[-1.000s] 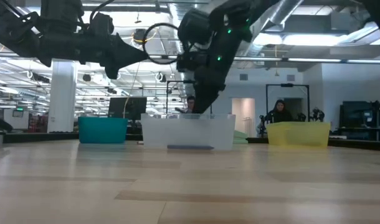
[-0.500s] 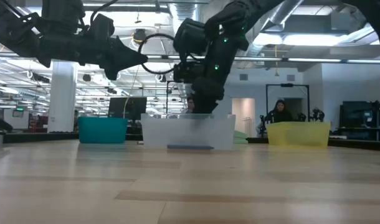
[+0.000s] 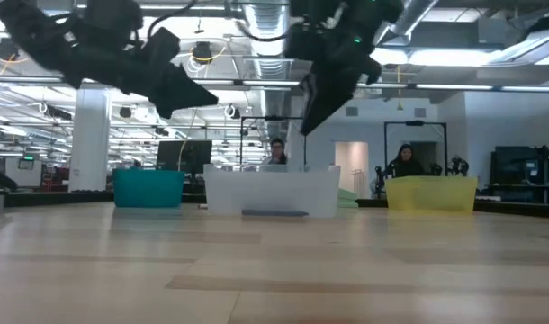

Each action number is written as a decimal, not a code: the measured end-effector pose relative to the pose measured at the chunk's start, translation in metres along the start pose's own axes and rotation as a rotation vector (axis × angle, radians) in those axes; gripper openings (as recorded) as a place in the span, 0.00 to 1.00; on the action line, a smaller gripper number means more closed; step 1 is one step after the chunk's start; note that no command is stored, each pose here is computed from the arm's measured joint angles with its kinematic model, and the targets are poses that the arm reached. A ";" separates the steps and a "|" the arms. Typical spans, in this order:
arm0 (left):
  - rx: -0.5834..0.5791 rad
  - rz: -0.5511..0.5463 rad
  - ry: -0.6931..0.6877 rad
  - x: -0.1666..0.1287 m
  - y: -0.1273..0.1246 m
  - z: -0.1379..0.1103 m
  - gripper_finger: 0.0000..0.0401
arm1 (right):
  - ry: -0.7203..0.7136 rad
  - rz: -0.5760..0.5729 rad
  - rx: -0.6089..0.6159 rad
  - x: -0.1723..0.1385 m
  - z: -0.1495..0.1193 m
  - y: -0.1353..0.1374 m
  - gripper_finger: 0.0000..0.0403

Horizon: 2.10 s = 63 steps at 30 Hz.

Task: Sort crayons/erasers/pens/pencils in bins
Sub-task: Put the yellow pencil into the red bin

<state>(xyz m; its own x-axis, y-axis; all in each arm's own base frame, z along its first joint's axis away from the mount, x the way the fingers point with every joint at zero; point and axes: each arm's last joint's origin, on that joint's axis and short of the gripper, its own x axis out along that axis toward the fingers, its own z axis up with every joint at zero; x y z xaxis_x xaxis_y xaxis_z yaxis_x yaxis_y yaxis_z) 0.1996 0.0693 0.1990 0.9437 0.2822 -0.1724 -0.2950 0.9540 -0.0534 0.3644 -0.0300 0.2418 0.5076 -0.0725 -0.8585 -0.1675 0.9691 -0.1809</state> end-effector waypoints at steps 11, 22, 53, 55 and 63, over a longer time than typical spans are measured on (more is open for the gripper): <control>0.260 0.001 0.510 0.044 0.022 0.031 0.00 | -0.392 -0.077 0.138 -0.031 -0.079 0.024 0.03; 0.273 -0.064 0.886 0.097 0.064 0.013 0.00 | -0.522 -0.096 0.121 -0.046 -0.094 0.038 0.02; 0.247 -0.170 0.956 0.110 0.067 -0.033 0.23 | -0.484 -0.078 0.069 -0.036 -0.093 0.044 0.01; 0.257 -0.153 0.965 0.109 0.067 -0.035 0.22 | -0.484 -0.079 0.068 -0.036 -0.093 0.044 0.01; 0.253 -0.164 0.949 0.110 0.067 -0.035 0.20 | -0.484 -0.079 0.067 -0.036 -0.093 0.044 0.01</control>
<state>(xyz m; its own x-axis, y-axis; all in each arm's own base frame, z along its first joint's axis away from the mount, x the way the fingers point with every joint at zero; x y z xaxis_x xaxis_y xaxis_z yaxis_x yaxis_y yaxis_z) 0.2783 0.1608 0.1422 0.4268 0.0524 -0.9028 -0.0268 0.9986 0.0453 0.2603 -0.0063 0.2199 0.8537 -0.0438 -0.5189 -0.0660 0.9793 -0.1913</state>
